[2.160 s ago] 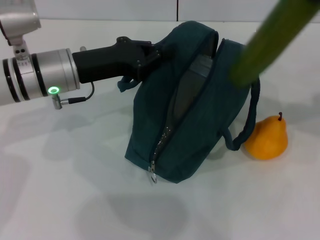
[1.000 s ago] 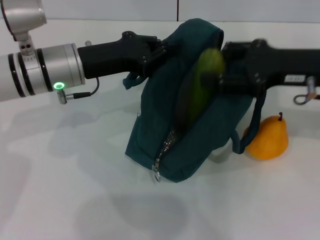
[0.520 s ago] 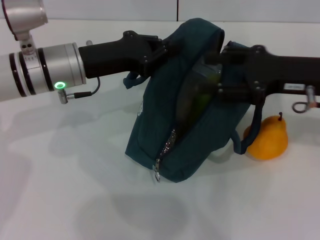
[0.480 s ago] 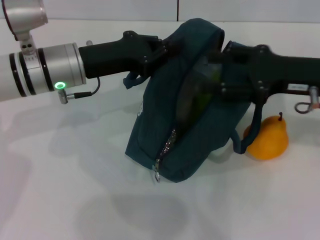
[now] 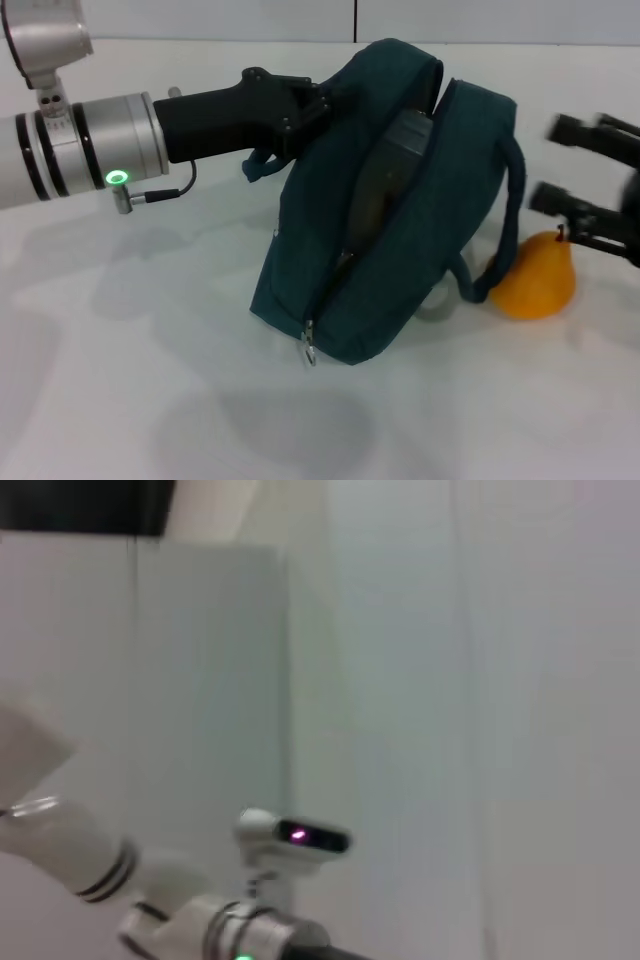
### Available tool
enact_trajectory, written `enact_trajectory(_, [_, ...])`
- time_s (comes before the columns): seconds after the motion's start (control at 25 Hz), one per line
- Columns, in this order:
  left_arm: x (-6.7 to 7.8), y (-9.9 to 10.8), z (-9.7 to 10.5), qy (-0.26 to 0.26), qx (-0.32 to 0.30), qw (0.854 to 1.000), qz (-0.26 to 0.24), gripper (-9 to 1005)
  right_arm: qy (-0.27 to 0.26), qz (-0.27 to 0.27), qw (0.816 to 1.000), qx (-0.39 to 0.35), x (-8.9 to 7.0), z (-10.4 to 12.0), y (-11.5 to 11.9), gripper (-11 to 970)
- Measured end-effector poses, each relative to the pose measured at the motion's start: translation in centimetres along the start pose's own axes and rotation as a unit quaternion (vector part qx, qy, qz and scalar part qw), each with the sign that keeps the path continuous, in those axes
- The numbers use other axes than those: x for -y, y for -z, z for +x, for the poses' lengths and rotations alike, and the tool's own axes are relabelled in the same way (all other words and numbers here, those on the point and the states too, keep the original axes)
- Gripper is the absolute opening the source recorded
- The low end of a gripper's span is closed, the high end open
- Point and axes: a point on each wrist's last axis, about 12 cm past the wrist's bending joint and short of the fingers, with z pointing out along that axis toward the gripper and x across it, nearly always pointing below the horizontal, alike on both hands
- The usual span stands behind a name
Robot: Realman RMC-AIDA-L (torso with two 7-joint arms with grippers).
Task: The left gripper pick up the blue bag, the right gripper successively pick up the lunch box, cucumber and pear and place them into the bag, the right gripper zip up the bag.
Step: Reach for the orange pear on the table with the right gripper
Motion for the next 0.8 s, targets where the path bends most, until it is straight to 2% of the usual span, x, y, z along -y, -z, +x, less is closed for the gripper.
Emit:
enact_trajectory(0.12, [0.0, 0.1, 0.2, 0.001, -0.001, 1.000, -0.003, 42, 0.003, 0.057, 0.998, 0.024, -1.6, 2.3, 2.7, 719])
enact_trajectory(0.32, [0.1, 0.1, 0.4, 0.000, -0.004, 1.000, -0.004, 42, -0.016, 0.125, 0.992, 0.019, -3.5, 5.5, 4.1, 678])
enact_trajectory(0.56, [0.1, 0.0, 0.6, 0.001, -0.007, 1.000, -0.005, 42, -0.042, 0.156, 0.987, 0.003, -3.8, 6.9, 4.1, 630])
enact_trajectory(0.8, [0.3, -0.2, 0.6, 0.004, -0.005, 1.000, 0.000, 42, -0.057, 0.182, 0.981, -0.020, -3.1, 7.7, 3.8, 590])
